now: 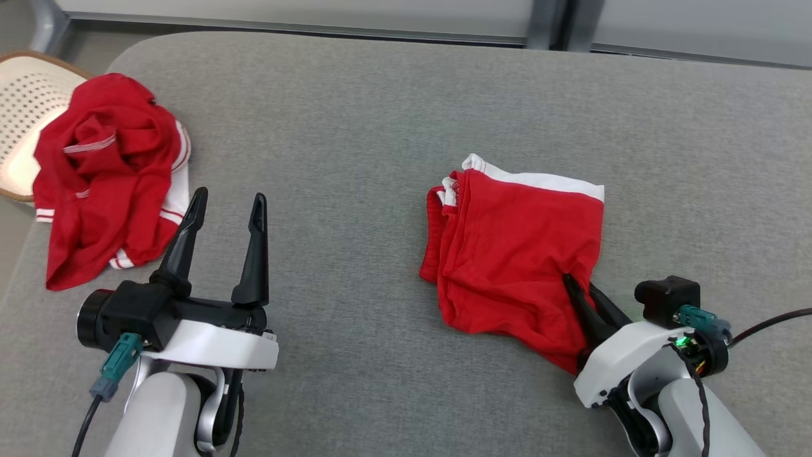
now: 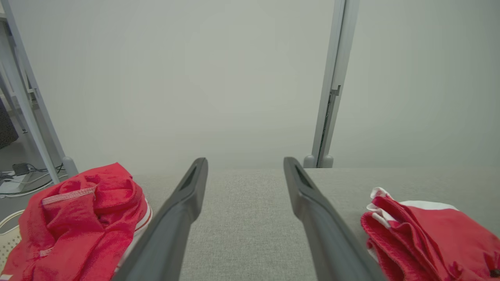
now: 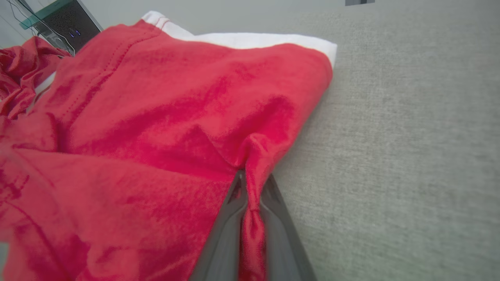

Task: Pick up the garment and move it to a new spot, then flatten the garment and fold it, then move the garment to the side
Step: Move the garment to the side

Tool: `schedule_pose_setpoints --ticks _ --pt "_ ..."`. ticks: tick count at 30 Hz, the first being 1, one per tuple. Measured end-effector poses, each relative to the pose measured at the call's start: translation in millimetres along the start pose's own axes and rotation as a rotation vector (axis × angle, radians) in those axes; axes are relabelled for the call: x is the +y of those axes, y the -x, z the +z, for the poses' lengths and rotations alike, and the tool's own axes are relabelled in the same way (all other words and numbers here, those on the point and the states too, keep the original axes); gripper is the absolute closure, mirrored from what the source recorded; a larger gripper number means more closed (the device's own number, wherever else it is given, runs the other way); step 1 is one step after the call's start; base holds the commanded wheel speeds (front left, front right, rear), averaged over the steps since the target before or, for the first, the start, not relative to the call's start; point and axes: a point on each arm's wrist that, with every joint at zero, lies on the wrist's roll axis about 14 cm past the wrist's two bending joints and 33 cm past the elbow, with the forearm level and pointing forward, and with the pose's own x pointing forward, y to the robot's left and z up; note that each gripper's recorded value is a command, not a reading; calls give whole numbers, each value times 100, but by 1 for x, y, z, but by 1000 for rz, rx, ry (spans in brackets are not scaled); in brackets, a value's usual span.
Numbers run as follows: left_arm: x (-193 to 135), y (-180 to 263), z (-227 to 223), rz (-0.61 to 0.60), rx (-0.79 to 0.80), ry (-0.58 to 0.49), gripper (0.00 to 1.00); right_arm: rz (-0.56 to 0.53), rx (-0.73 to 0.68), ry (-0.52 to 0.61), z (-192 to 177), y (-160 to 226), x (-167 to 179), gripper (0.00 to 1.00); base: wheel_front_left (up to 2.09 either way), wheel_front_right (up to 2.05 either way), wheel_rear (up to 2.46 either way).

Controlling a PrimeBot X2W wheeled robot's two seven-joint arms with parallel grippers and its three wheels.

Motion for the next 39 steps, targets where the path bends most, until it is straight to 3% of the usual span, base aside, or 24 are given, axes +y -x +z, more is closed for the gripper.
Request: schedule_pose_setpoints --ticks 5,17,26,39 --pt "-33 -16 -4 -110 -7 -1 0 -60 -20 37 2 21 -28 100 0 0 0" --pt "-151 -48 -15 -485 19 28 0 -302 -58 20 1 93 -109 100 0 0 0" --pt "-208 -68 -26 -660 19 50 0 -389 -53 111 18 106 -158 100 0 0 0" --pt "-247 -94 -64 -781 12 133 0 -707 170 370 44 172 -329 100 0 0 0"
